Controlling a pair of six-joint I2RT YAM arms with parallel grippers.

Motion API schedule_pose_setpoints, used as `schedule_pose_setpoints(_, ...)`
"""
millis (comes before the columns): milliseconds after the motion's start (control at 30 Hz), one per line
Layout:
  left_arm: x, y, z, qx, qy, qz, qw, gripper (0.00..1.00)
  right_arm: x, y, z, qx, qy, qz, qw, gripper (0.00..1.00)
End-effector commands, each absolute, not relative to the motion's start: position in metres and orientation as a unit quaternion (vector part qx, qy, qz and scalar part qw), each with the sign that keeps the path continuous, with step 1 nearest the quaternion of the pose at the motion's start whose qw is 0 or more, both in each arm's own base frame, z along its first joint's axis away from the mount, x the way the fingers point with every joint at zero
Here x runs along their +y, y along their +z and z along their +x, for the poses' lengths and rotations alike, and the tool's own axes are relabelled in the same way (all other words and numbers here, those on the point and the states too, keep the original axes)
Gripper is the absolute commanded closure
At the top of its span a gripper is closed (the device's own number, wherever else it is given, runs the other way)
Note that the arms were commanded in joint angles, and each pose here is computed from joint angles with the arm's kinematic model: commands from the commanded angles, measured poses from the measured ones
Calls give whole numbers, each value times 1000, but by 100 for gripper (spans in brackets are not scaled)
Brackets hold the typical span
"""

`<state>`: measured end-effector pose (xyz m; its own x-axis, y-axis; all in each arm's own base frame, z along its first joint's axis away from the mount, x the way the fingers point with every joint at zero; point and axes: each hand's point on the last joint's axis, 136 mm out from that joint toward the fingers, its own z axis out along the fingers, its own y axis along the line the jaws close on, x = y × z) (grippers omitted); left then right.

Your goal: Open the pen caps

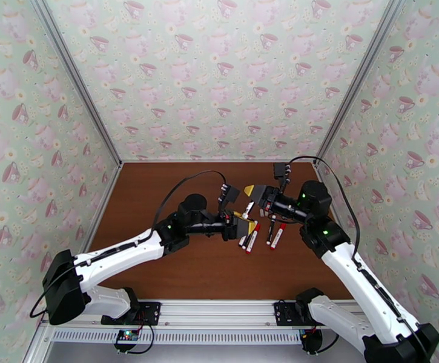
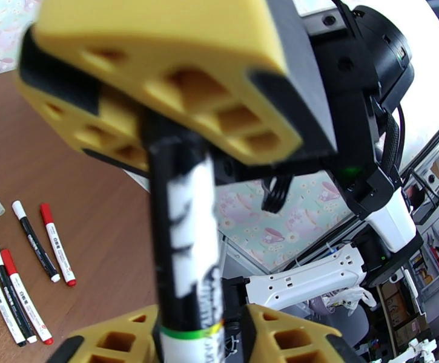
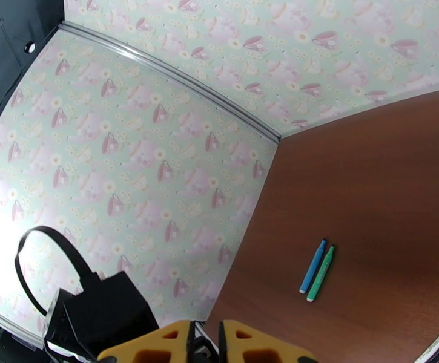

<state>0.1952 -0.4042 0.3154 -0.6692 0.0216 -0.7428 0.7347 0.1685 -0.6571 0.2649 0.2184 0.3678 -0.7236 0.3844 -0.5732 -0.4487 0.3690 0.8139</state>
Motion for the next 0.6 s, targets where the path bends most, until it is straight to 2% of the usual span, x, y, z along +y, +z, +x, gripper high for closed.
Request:
schedule_pose_setpoints(0, -401, 334, 189, 682, -604, 278, 305, 52, 222, 372, 259, 745, 551, -48, 372, 100)
schedule_pose_setpoints(167, -402, 334, 188, 681, -606, 282, 299, 55, 228, 372, 259, 746, 551, -57, 369, 100)
schedule_pose_setpoints(333, -403, 335, 187, 680, -606, 283, 300, 71, 232, 368, 260, 752, 544, -60, 367, 100)
schedule_pose_setpoints(567, -400, 329, 192, 692, -594, 277, 303, 87, 231, 362, 261, 759, 532, -58, 370, 100)
